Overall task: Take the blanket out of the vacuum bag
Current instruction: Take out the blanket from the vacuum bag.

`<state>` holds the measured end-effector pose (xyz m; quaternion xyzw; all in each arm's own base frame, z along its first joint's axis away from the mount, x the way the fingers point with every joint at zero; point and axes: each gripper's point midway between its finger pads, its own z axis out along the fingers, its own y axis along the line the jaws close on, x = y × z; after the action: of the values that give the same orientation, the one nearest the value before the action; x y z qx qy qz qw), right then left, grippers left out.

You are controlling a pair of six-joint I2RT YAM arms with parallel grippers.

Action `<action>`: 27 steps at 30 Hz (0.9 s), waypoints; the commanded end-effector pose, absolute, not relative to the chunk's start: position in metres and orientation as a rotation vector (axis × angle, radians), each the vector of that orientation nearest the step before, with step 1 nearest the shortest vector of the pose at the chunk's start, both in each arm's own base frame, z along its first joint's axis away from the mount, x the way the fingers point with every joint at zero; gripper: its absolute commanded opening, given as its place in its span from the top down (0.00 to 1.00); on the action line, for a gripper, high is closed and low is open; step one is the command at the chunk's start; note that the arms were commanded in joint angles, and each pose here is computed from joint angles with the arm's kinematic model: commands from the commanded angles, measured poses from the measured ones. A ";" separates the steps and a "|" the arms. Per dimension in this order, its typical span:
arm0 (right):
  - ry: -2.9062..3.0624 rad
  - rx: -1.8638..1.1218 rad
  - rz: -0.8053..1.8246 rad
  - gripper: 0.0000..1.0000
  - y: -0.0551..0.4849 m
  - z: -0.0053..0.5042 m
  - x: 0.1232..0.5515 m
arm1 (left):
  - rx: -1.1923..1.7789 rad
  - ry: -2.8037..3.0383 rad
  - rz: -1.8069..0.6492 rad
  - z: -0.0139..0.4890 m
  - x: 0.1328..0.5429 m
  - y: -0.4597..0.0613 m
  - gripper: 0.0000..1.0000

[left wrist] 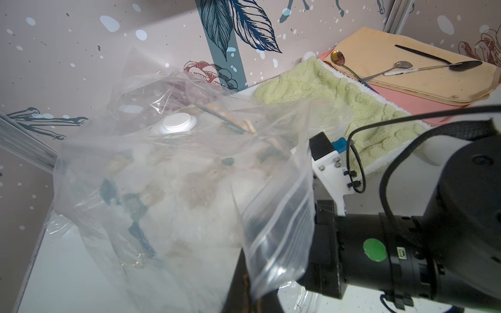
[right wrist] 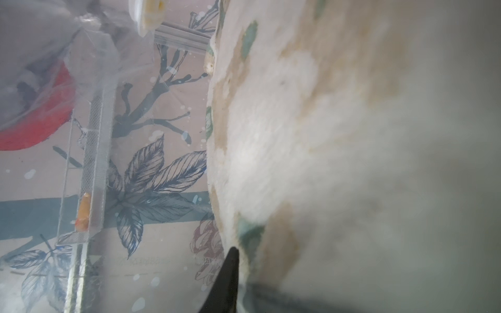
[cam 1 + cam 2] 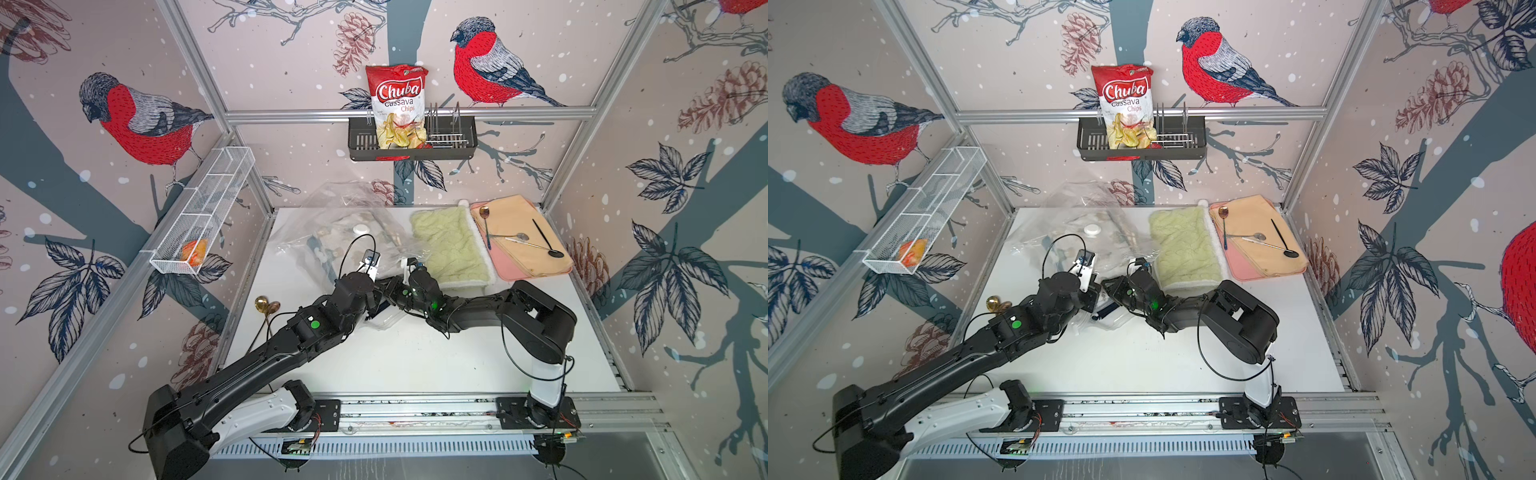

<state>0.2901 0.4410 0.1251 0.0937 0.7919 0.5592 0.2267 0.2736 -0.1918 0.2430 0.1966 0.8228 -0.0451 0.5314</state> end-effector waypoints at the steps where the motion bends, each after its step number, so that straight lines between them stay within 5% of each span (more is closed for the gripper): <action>1: 2.101 0.201 1.576 0.85 0.444 0.154 0.289 | 0.462 1.922 -0.146 0.254 0.275 -0.197 0.99; 14: 2.124 0.238 1.608 0.82 0.428 0.145 0.292 | 0.464 1.931 -0.136 0.250 0.277 -0.198 0.98; 23: 2.203 0.266 1.672 0.53 0.439 0.118 0.285 | 0.466 1.932 -0.136 0.250 0.277 -0.198 0.98; 27: 2.183 0.281 1.671 0.51 0.440 0.118 0.292 | 0.470 1.933 -0.138 0.250 0.277 -0.199 0.98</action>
<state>0.2873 0.4358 0.1069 0.0953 0.7920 0.5736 0.1859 0.2741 -0.1925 0.2400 0.1982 0.8245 -0.0434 0.5282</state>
